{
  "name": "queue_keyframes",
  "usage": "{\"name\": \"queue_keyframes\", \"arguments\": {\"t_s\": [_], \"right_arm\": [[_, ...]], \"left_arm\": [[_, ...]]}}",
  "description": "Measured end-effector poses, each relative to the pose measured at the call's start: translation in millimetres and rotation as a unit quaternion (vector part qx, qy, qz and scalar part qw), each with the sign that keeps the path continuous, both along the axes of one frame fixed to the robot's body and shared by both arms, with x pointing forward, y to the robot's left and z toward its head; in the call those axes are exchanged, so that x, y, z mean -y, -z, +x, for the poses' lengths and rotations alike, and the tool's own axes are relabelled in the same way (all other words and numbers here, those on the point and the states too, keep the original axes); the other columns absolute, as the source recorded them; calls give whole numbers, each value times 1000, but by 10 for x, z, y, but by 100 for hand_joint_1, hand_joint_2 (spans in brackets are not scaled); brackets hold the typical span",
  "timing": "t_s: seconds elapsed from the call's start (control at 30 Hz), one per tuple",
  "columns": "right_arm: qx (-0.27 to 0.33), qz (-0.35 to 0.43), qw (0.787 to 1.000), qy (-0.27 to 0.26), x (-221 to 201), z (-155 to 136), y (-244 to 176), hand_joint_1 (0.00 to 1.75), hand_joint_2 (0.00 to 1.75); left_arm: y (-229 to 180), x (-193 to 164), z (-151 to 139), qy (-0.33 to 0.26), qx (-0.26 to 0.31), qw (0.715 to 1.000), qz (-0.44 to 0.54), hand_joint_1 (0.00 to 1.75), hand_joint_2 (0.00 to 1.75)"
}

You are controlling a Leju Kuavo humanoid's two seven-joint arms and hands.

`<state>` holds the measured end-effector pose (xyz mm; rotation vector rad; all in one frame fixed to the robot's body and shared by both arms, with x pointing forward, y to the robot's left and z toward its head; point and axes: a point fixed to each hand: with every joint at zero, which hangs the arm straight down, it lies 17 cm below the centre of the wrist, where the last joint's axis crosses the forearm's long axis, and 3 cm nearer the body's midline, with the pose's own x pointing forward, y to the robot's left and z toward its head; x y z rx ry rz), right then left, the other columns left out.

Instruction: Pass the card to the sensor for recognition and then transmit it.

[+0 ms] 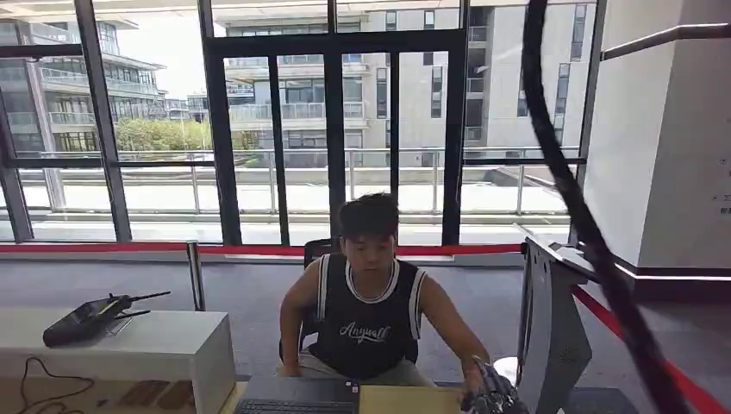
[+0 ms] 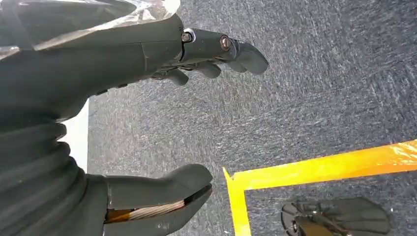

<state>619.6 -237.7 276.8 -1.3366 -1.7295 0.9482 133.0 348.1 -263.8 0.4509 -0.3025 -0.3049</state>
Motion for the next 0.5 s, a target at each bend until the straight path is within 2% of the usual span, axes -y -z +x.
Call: {"name": "queue_keyframes", "arguments": {"t_s": [0.23,0.5], "right_arm": [[-43,35,998,23,308,-87,411,175,175],[-102,82,989,66,816,-337,1087,175,175]], "left_arm": [[14,-11,-65,-12,-7,1000,-1,0,175],[27,-36,-144,-27,-17,999,2,0,175]]}}
